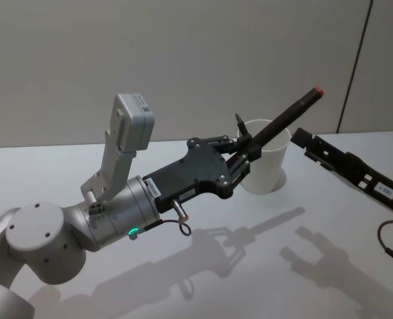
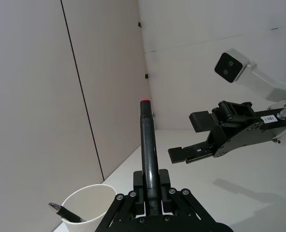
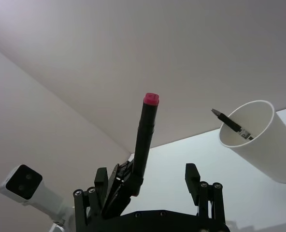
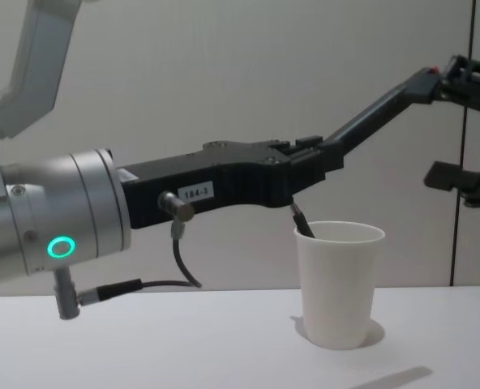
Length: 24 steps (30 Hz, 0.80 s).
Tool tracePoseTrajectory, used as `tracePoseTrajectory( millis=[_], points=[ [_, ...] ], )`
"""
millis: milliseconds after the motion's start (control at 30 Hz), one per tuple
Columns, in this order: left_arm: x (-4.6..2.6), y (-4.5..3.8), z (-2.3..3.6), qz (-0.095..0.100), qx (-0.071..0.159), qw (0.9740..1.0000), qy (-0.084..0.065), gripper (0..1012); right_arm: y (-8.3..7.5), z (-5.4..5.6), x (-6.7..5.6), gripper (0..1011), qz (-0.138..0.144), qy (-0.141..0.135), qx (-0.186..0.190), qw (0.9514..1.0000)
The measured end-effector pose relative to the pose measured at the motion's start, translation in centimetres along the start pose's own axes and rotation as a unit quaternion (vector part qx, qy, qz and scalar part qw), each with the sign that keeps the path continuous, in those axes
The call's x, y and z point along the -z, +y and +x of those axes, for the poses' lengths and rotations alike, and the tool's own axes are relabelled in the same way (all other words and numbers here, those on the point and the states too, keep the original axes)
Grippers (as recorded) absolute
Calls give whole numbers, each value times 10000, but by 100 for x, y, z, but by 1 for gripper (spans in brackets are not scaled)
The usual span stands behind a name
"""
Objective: Place the pen into the pen holder.
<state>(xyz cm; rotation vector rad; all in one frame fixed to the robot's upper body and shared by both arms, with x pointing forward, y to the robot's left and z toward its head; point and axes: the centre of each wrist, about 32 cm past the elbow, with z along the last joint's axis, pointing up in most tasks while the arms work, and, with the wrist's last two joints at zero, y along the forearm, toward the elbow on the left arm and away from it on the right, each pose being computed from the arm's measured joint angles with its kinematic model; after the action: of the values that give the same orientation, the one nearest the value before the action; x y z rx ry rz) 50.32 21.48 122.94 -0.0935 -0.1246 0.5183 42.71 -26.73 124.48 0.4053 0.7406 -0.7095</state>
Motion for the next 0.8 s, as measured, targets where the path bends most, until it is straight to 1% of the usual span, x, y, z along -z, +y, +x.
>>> tracePoseTrajectory(
  millis=[100, 300, 500, 800],
  points=[
    [0, 0, 0, 0, 0, 10000, 0, 187, 41, 12, 21, 1001, 10, 159, -80, 9998],
    [0, 0, 0, 0, 0, 10000, 0, 187, 116, 25, 75, 1001, 120, 283, -135, 9994],
    [0, 0, 0, 0, 0, 10000, 0, 187, 192, 31, 127, 1001, 237, 305, -181, 9991],
    [0, 0, 0, 0, 0, 10000, 0, 187, 350, 25, 208, 1001, 431, 288, -295, 9982]
  ],
)
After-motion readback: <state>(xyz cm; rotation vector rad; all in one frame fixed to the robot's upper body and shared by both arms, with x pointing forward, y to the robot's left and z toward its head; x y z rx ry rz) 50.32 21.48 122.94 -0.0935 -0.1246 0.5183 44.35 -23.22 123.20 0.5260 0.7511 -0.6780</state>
